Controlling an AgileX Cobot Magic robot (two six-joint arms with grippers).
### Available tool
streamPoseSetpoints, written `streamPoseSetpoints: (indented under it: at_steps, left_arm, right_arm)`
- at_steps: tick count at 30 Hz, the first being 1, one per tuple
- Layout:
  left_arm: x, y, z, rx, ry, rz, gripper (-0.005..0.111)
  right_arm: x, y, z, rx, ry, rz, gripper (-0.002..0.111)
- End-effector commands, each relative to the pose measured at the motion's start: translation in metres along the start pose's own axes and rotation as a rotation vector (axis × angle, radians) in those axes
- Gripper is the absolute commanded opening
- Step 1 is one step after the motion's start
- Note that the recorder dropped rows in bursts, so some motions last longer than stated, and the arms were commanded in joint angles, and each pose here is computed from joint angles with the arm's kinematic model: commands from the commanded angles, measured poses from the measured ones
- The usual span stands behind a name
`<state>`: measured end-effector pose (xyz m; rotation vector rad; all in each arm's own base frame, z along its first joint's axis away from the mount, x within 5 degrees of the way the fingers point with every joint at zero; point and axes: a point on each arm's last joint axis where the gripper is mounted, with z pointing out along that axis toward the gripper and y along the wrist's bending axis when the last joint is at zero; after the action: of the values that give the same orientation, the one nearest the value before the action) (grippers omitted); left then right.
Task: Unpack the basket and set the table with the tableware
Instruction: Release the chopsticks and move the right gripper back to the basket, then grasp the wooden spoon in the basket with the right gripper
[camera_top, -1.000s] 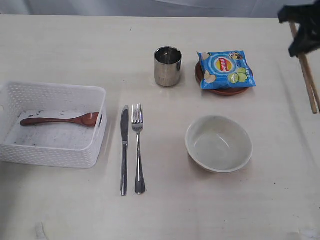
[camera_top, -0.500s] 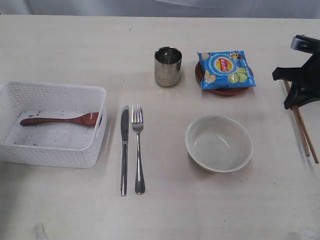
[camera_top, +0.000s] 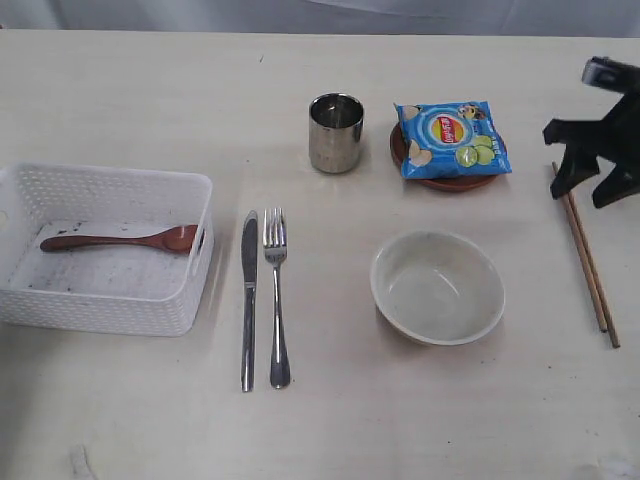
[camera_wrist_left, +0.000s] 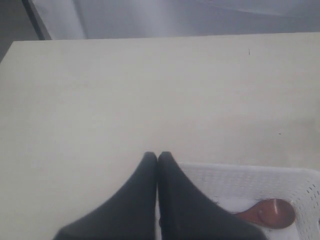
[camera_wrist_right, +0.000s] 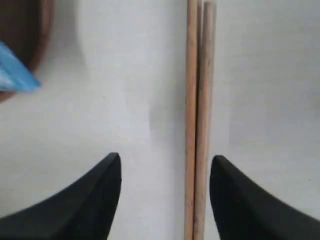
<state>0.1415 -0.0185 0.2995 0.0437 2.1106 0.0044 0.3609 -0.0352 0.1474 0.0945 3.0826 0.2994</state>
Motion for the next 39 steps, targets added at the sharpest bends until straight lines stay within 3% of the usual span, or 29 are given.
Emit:
streamPoseSetpoints:
  at_steps: [1, 4, 7, 10, 13, 20, 31, 35, 39]
  left_arm:
    - [-0.003, 0.000, -0.002, 0.008, -0.016, -0.011, 0.000]
    - [-0.003, 0.000, -0.002, 0.009, -0.015, -0.013, 0.000]
    - [-0.003, 0.000, -0.002, 0.009, -0.015, -0.013, 0.000]
    - [-0.003, 0.000, -0.002, 0.009, -0.015, -0.013, 0.000]
    - [-0.003, 0.000, -0.002, 0.009, -0.015, -0.013, 0.000]
    - [-0.002, -0.001, -0.002, 0.014, -0.013, -0.022, 0.000]
    - [-0.002, -0.001, -0.002, 0.017, -0.012, -0.027, 0.000]
    - [-0.004, 0.000, -0.009, 0.018, -0.037, -0.032, 0.000]
    - [-0.005, 0.008, -0.033, 0.005, -0.152, -0.017, 0.000]
  right_arm:
    - [-0.011, 0.019, -0.060, -0.086, -0.127, -0.003, 0.052]
    - [-0.009, 0.058, -0.102, -0.253, -0.246, -0.151, 0.052]
    - [0.003, 0.110, -0.124, -0.282, -0.292, -0.346, 0.052]
    - [0.023, 0.161, -0.119, -0.310, -0.234, -0.507, 0.052]
    - [0.051, 0.231, -0.108, -0.346, -0.229, -0.716, 0.052]
    - [0.105, 0.318, -0.085, -0.352, -0.289, -1.038, 0.052]
    - [0.116, 0.432, -0.031, -0.260, -0.137, -1.300, 0.049]
    - [0.116, 0.455, -0.003, -0.174, -0.094, -1.421, 0.049]
    - [0.113, 0.469, 0.021, -0.173, -0.103, -1.457, 0.049]
